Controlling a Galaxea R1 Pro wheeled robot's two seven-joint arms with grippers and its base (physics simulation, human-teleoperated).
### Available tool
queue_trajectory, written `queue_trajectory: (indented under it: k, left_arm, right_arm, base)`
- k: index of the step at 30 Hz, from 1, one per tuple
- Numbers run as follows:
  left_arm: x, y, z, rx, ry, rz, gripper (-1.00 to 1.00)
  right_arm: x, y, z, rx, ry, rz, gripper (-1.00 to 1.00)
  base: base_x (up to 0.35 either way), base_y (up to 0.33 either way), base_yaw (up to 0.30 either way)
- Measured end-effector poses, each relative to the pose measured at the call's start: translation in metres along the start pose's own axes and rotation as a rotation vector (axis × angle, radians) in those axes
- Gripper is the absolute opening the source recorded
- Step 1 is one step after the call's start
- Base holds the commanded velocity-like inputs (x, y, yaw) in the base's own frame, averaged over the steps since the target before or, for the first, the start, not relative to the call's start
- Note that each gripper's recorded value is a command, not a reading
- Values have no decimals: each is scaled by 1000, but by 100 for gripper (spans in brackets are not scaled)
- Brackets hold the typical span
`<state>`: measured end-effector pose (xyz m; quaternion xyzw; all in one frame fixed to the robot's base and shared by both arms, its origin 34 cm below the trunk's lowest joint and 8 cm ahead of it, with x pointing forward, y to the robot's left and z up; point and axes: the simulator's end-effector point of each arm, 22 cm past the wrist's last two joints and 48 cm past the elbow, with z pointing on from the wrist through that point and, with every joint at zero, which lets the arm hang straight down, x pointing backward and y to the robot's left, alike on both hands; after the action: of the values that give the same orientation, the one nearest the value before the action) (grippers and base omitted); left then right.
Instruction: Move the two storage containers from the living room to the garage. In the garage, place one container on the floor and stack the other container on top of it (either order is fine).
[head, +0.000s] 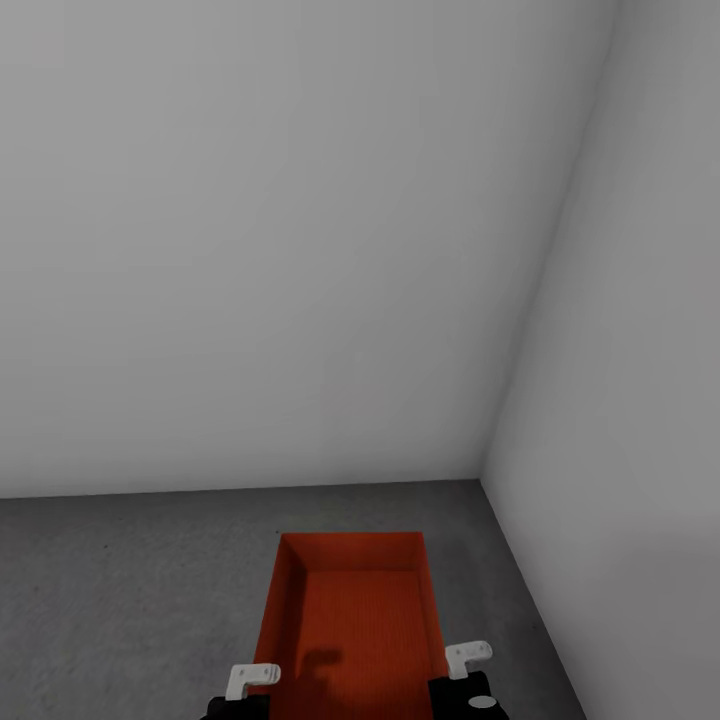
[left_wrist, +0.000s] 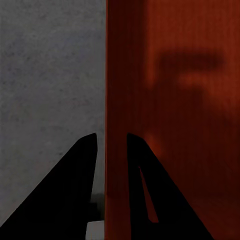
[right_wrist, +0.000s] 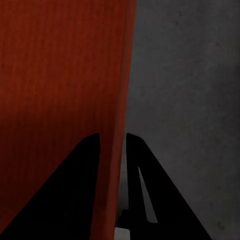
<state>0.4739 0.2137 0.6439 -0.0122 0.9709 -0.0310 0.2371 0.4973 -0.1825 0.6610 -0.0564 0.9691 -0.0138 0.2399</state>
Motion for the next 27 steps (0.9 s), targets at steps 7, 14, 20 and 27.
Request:
queue_trajectory:
  k: [7, 14, 20, 27]
  left_arm:
    - [2, 2, 0, 1, 4, -2, -100]
    - [4, 4, 0, 1, 8, -3, -100]
    - [-1, 7, 0, -9, -9, 0, -100]
    - [-1, 7, 0, -9, -9, 0, -100]
  right_arm:
    - [1, 2, 0, 0, 4, 0, -100]
    - [3, 4, -1, 0, 8, -1, -100]
    - [-3, 8, -1, -14, -7, 8, -100]
    - [-3, 8, -1, -15, -7, 9, -100]
  base:
    - [0, 0, 0]
    - [0, 0, 0]
    - [0, 0, 0]
    - [0, 0, 0]
